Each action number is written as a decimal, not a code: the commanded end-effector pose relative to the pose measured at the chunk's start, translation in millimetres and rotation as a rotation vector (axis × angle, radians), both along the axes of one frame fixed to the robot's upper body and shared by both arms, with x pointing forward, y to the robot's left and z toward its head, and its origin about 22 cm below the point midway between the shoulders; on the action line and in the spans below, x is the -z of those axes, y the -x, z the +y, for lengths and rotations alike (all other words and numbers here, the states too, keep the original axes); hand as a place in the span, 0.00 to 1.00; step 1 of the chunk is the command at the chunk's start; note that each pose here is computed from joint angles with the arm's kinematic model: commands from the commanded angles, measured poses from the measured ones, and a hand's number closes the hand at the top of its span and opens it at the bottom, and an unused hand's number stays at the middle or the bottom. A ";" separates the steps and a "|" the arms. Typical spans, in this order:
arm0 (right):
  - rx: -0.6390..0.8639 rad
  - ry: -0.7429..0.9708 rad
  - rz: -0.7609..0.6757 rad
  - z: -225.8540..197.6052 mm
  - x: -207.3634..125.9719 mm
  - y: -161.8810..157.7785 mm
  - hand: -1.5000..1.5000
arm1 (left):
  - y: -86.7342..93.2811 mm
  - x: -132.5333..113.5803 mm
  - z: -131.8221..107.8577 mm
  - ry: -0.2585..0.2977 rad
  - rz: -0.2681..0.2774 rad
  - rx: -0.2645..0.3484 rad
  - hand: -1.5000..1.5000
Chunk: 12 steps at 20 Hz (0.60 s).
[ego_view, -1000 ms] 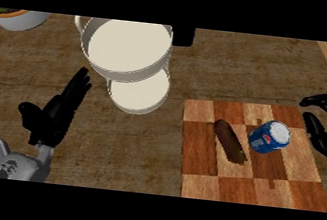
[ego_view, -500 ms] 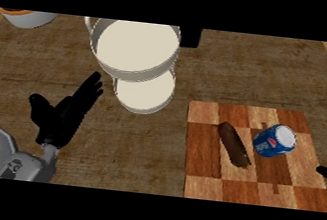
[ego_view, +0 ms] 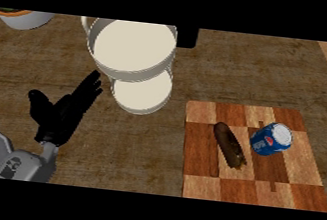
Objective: Pick the can from the cutting board and place it in the tiered basket
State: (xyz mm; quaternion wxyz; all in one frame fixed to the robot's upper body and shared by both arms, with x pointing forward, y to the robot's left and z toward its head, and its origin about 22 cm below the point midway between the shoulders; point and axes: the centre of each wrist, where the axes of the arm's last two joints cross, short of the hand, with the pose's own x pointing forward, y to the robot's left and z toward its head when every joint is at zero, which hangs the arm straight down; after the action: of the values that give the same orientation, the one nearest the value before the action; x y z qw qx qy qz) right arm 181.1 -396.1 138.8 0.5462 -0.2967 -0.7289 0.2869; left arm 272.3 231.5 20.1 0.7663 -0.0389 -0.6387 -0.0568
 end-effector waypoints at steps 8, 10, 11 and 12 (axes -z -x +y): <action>0.155 0.146 0.178 116.4 -51.8 38.1 0.00 | -1.5 -3.0 -7.9 -0.002 -0.004 0.026 0.50; 0.177 0.181 0.228 125.5 -55.1 29.0 0.00 | -0.1 -5.7 -12.2 0.004 -0.021 0.027 0.50; 0.190 0.207 0.243 133.7 -50.7 24.6 0.00 | 11.4 -9.6 -22.3 0.008 -0.003 0.067 0.50; 0.208 0.203 0.237 141.8 -38.6 30.2 0.00 | 6.0 0.8 -4.4 0.015 -0.004 0.059 0.50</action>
State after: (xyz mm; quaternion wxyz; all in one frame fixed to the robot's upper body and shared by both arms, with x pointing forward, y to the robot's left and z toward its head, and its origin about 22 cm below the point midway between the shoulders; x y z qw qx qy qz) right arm 155.7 -282.3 184.1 0.6100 -0.3704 -0.6138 0.3375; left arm 271.6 222.6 23.5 0.7630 -0.0527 -0.6405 -0.0700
